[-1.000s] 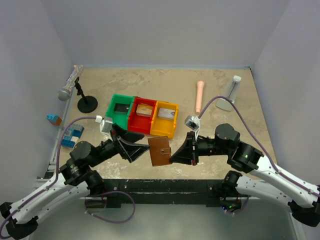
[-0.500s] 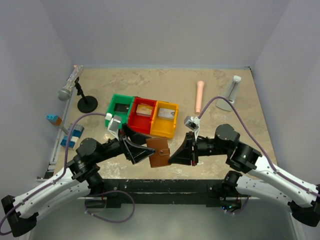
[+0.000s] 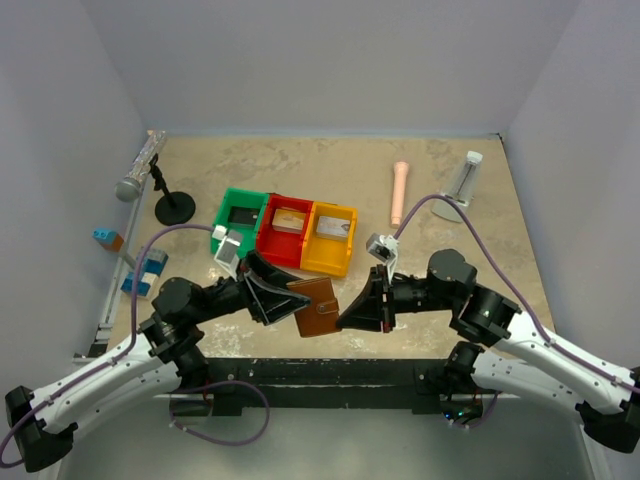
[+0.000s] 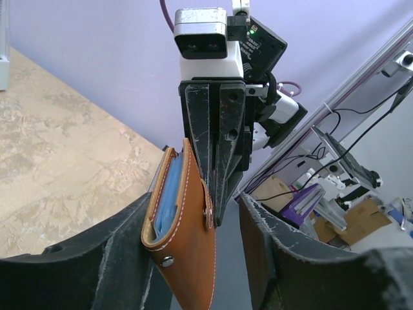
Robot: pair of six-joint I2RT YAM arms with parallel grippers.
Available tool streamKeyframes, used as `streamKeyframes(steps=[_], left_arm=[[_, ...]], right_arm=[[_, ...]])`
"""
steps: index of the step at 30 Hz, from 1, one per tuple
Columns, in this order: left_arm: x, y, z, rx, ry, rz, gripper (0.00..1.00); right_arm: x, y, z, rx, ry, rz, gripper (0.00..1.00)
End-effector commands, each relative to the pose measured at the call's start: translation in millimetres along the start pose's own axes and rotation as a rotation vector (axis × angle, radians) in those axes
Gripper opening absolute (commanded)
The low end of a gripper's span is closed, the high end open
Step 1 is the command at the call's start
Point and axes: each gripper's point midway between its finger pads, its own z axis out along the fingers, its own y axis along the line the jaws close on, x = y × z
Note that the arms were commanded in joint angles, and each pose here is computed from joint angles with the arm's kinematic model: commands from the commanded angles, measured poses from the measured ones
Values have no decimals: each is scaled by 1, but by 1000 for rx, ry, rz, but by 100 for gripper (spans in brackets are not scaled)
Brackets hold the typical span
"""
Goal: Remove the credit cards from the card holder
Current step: Open the card holder at the center of the board.
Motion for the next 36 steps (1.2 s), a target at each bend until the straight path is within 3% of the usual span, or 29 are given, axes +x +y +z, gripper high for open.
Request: streamKeyframes(steps=[1, 7, 19, 22, 24, 27, 28, 32, 36], left_arm=[[-6, -11, 2, 46, -7, 3, 56], [-2, -9, 3, 40, 11, -6, 48], [0, -7, 2, 29, 23, 4, 22], [0, -5, 1, 17, 20, 11, 19], [-3, -5, -1, 9, 9, 18, 18], [-7, -4, -4, -23, -5, 34, 15], [-9, -2, -5, -42, -7, 39, 13], [-18, 23, -7, -229, 3, 50, 0], [-15, 62, -13, -501, 89, 26, 0]], right_arm=[[-12, 4, 2, -19, -38, -37, 0], [-11, 0, 3, 1, -31, -35, 0], [-10, -3, 4, 9, -30, -28, 0], [-11, -5, 1, 41, -24, -28, 0], [-13, -6, -7, 88, -19, -58, 18], [-19, -3, -19, 135, -16, -105, 63], [-19, -5, -24, 164, -10, -116, 69], [-27, -17, -43, 317, -5, -154, 79], [-35, -30, -49, 471, 5, -182, 79]])
